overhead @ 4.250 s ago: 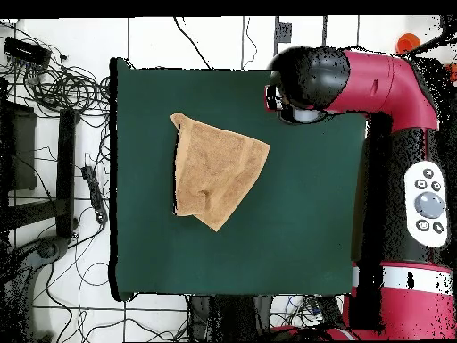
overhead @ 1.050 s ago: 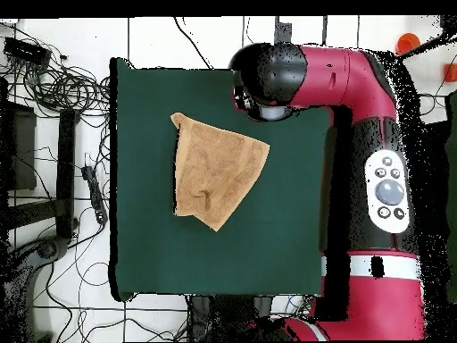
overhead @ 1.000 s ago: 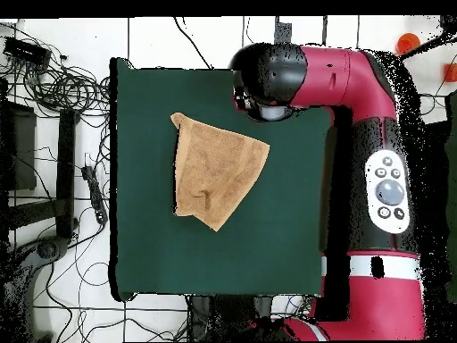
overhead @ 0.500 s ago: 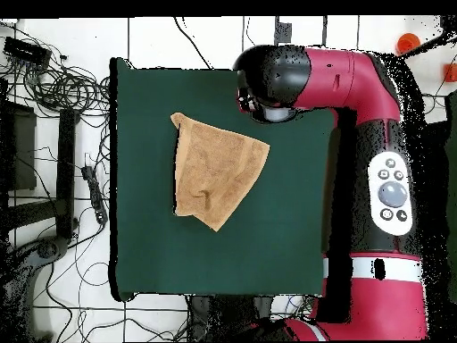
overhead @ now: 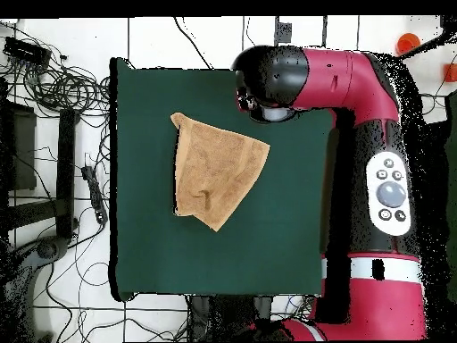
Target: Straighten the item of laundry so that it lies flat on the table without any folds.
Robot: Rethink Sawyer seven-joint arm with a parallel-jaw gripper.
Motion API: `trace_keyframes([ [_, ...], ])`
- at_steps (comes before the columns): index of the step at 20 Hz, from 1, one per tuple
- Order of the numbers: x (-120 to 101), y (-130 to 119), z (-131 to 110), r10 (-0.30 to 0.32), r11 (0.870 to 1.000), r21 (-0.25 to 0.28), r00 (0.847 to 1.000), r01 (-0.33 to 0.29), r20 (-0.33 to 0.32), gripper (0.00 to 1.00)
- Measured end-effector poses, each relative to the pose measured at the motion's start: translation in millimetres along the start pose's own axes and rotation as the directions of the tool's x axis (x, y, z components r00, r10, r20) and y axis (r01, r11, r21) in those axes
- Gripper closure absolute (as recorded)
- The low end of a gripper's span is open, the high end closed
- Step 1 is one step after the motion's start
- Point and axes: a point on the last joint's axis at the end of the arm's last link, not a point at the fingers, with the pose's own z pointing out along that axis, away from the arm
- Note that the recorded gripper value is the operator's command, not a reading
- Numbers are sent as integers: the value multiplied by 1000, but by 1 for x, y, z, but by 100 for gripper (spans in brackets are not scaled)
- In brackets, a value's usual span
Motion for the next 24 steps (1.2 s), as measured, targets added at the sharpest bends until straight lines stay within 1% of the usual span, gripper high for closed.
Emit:
trace_keyframes([
  [12, 0, 0, 3, 0, 1000, 21, 999, -1, 35, 0],
  [19, 4, -6, 5, 5, 999, 43, 1000, -6, 28, 0],
  [24, 5, -4, 5, 4, 999, 49, 1000, -5, 24, 0],
])
